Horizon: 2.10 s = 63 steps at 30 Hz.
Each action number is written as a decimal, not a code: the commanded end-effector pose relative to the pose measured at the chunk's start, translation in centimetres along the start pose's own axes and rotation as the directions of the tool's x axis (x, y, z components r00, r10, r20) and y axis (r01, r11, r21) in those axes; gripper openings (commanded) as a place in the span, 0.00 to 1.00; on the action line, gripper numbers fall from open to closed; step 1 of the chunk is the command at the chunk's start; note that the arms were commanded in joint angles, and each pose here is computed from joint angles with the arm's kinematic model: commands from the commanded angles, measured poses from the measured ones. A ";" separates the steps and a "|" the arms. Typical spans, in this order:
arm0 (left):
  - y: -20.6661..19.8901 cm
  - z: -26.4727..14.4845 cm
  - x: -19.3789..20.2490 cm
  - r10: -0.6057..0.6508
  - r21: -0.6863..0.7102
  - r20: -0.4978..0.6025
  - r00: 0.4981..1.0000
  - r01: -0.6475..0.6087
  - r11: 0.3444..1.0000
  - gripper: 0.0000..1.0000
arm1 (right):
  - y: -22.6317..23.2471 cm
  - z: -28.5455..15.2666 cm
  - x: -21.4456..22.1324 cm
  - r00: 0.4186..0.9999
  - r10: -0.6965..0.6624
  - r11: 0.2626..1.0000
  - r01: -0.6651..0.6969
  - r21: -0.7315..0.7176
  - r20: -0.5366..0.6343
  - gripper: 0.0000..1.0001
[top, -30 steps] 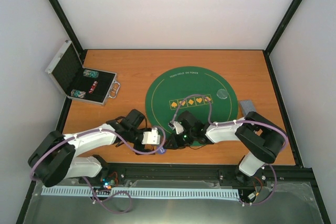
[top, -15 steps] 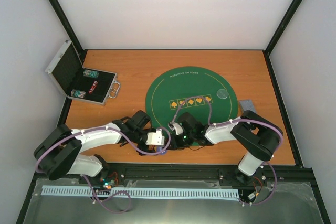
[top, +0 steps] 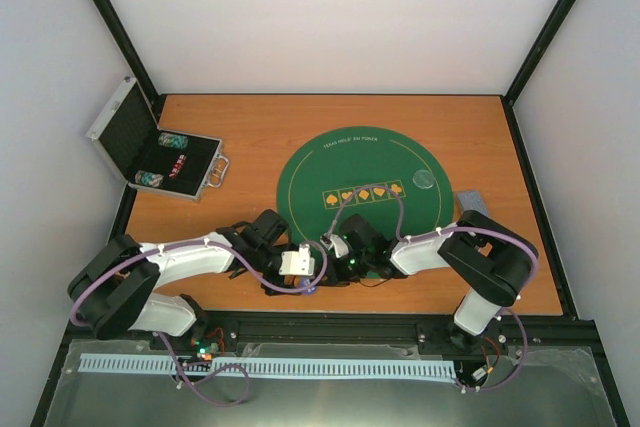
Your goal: Distribute texas hold em gaming equipment
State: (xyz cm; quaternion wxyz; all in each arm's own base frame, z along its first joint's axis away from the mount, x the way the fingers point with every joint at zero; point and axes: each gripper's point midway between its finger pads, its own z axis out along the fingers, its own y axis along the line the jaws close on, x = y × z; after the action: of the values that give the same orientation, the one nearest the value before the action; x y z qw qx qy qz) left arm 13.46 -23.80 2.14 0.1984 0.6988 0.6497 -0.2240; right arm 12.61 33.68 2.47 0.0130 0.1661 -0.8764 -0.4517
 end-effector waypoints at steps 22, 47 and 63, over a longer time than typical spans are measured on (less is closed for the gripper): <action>-0.3 0.3 0.5 -0.030 0.024 -0.043 0.999 0.031 0.999 0.79 | 0.2 -1.3 0.3 0.999 -0.023 0.999 0.022 0.031 0.029 0.03; -0.9 -8.1 -5.5 -0.092 0.071 0.239 0.967 0.078 0.994 0.84 | 3.7 -2.8 -1.5 0.944 -0.329 0.944 0.330 -0.026 0.038 0.03; 1.0 -9.7 -6.7 -0.136 0.051 0.254 0.958 0.127 0.991 0.88 | 4.2 -10.1 -5.2 0.939 -0.286 0.957 0.270 0.106 0.188 0.03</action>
State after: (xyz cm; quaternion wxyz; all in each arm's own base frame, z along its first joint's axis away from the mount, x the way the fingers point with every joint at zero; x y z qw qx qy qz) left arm 14.05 -23.07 10.25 0.2168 0.6205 0.6791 -0.3268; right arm 14.57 31.73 9.18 -0.0910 0.2813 -0.8486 -0.4386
